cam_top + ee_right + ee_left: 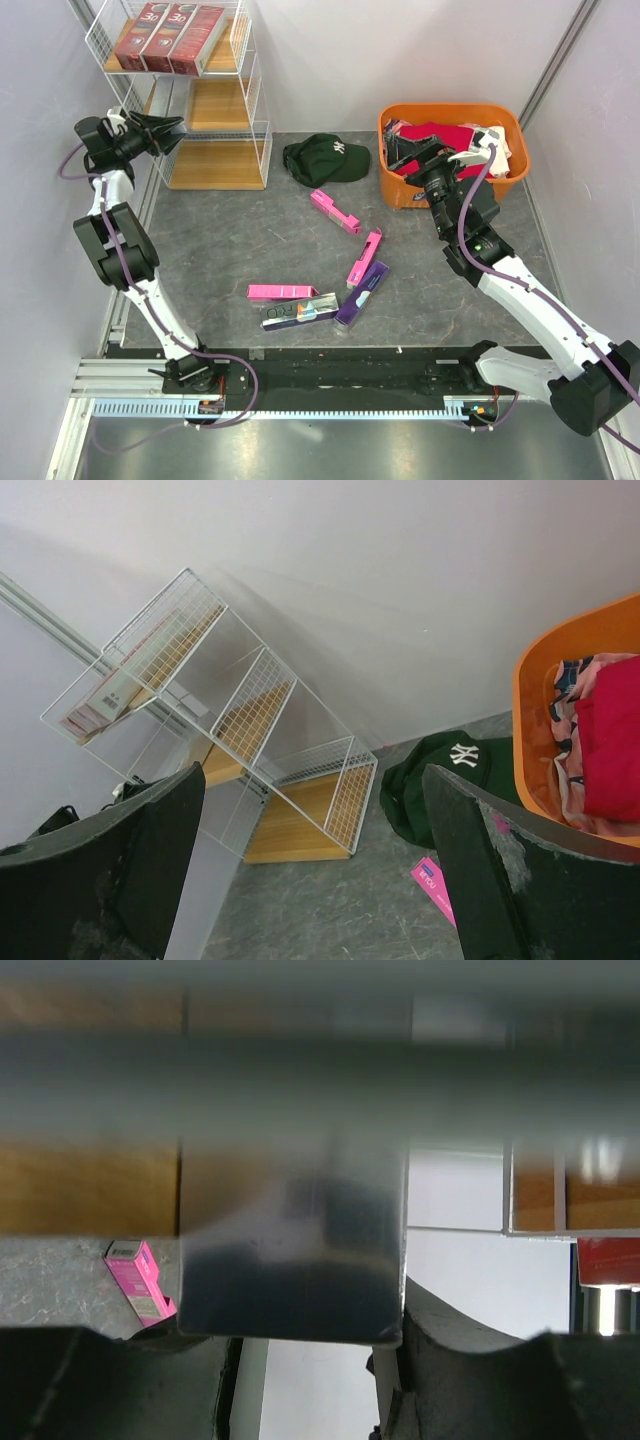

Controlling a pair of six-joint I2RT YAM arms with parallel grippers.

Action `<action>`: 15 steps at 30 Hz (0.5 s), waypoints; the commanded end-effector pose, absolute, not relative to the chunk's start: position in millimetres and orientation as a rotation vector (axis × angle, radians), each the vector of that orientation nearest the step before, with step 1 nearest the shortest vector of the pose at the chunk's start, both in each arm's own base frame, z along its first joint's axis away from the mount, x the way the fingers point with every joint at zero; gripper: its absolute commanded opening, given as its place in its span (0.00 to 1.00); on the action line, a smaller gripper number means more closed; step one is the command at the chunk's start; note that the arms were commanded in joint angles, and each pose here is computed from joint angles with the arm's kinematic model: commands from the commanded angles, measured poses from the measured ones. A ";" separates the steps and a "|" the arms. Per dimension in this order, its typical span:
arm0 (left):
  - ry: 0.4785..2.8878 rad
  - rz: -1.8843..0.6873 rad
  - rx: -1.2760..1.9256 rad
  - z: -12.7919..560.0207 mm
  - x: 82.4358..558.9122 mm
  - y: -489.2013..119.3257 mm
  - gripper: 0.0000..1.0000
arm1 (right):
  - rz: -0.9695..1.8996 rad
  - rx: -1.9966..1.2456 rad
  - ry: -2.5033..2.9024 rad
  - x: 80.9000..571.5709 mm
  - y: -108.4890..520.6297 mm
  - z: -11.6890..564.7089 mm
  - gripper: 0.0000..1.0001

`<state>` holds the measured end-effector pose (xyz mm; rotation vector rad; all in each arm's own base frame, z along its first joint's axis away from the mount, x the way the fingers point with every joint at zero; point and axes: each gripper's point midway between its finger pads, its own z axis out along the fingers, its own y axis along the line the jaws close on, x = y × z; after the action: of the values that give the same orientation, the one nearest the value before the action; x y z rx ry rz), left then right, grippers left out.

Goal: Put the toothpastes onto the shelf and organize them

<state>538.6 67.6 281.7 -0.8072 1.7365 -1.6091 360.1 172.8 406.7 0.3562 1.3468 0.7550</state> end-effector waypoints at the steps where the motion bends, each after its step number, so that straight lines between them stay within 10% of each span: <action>1: 1.718 -1.609 -0.775 297.2 544.6 80.3 0.19 | 0.794 0.348 1.290 356.6 172.9 434.1 0.98; 4: 1.722 -1.610 -0.770 294.6 546.6 82.0 0.29 | 0.794 0.344 1.297 357.3 174.3 432.3 0.98; 12: 1.743 -1.516 -0.686 289.6 517.0 68.1 0.96 | 0.800 0.334 1.313 358.7 178.0 427.6 0.98; 15: 1.749 -1.467 -0.631 289.6 496.1 58.8 1.00 | 0.806 0.328 1.322 359.9 180.3 425.1 0.98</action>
<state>523.3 61.8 257.6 -0.8275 1.7805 -1.5982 361.0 177.6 404.7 0.3377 1.3616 0.7663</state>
